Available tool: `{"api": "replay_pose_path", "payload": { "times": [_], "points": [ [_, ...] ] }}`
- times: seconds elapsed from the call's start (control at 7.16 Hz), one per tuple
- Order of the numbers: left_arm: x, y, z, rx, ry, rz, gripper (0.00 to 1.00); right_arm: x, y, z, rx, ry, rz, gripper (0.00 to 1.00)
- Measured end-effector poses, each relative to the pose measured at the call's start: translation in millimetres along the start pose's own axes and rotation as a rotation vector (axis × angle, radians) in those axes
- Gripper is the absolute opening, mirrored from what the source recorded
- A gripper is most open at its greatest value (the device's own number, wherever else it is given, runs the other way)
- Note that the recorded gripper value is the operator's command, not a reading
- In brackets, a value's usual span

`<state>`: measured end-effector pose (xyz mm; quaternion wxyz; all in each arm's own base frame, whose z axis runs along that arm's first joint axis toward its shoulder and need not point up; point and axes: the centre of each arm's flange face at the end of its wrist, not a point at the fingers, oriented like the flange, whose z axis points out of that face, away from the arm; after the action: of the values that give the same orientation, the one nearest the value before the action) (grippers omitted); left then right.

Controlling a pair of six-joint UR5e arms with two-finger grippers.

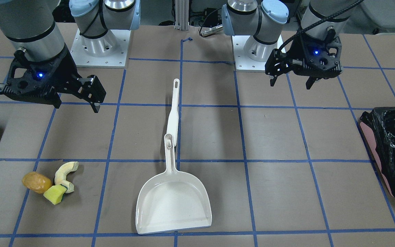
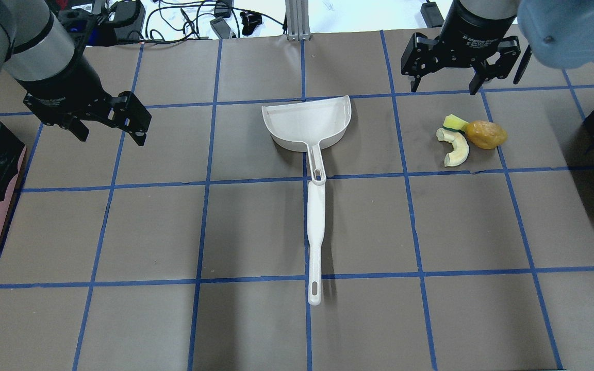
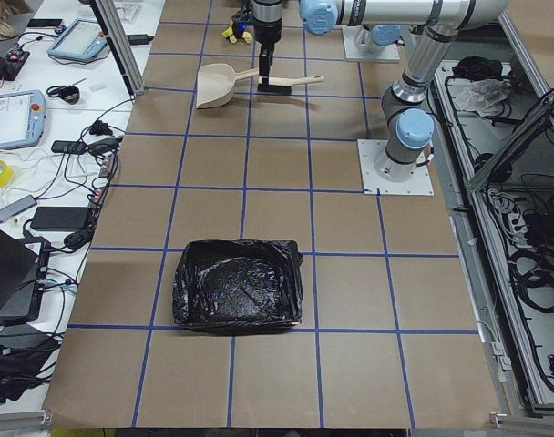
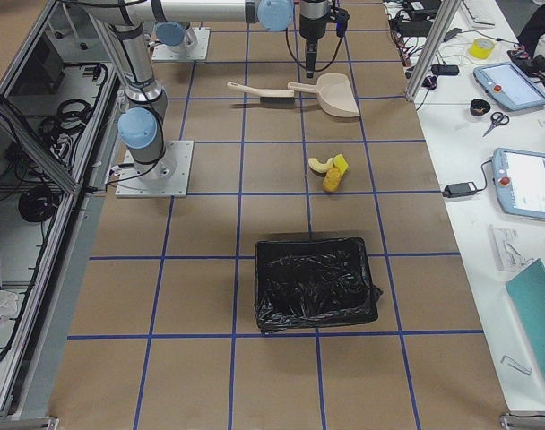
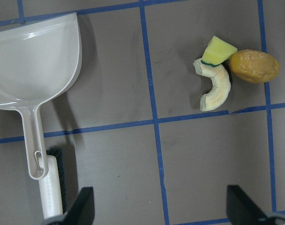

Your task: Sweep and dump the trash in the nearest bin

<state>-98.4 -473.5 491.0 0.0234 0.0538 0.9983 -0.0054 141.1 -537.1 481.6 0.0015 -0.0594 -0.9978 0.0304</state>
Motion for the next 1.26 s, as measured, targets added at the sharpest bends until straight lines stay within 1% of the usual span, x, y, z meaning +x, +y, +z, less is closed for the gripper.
{"api": "replay_pose_path", "payload": {
  "times": [0.42,0.84,1.26],
  "points": [
    [-0.2,-0.7,0.5,-0.001,-0.001,0.0,1.0,-0.7,-3.0,7.7,0.002,-0.003,0.005,1.0],
    [-1.4,-2.1,2.1,-0.006,-0.008,0.0,1.0,0.6,-1.5,3.3,0.015,0.0,0.001,1.0],
    [-3.8,-3.9,6.4,-0.016,-0.006,-0.001,1.0,-0.1,-1.3,1.1,0.018,-0.009,0.006,1.0]
  ]
}}
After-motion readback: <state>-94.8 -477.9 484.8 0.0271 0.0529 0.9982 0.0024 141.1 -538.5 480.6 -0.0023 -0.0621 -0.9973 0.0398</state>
